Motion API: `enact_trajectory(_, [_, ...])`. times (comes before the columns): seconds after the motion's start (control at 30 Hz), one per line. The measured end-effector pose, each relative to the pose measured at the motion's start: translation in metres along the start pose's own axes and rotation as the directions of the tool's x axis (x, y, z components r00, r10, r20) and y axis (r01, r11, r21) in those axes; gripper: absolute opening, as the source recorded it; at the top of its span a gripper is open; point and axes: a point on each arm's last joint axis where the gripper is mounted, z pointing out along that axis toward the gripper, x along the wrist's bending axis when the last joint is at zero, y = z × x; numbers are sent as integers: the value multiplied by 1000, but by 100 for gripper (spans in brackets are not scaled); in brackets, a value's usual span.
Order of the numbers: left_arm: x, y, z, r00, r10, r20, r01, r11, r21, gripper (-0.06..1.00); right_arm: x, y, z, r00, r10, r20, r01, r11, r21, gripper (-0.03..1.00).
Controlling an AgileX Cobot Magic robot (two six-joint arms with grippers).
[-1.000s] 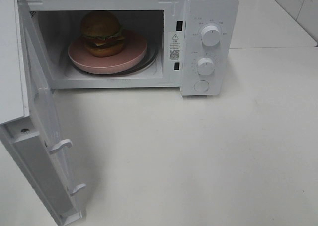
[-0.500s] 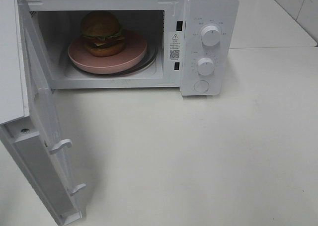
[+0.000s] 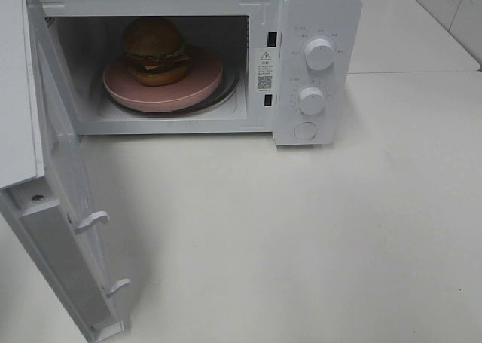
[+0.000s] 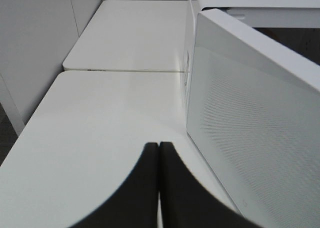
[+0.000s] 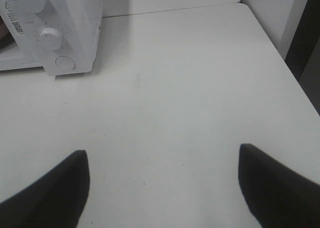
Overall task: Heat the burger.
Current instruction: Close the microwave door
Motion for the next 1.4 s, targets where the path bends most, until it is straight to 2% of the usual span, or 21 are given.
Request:
enact_trajectory(0.17, [1,-12,13,1000,-10,-12,9,999,-50,0,0,0,0,1000,0,0,0,1000,0,76])
enact_trajectory(0.27, [3,-20,21,999,-22,-28,18,991,-130,0,0,0,0,1000,0,0,0,1000,0,76])
enact_trajectory(0.37, [3,-26,27,999,-23,-37,17,988,-152,0,0,0,0,1000,0,0,0,1000,0,76])
enact_trajectory(0.93, [6,-35,73,999,-2,-48,-1,998,-66,0,0,0,0,1000,0,0,0,1000,0,76])
enact_trajectory(1.0, [3,-36,82,1000,27,-14,-28,998,-62,0,0,0,0,1000,0,0,0,1000,0,76])
enact_trajectory(1.1, [1,-37,84,999,36,0,-36,997,-66,0,0,0,0,1000,0,0,0,1000,0,76])
enact_trajectory(1.17, [-5,-38,92,996,56,67,-51,996,-74,0,0,0,0,1000,0,0,0,1000,0,76])
enact_trajectory(1.27, [-7,-39,94,994,65,90,-58,995,-76,0,0,0,0,1000,0,0,0,1000,0,76])
enact_trajectory(1.33, [-15,-43,103,980,96,176,-83,993,-78,0,0,0,0,1000,0,0,0,1000,0,76])
enact_trajectory(1.4, [-17,-44,105,976,97,197,-84,994,-74,0,0,0,0,1000,0,0,0,1000,0,76])
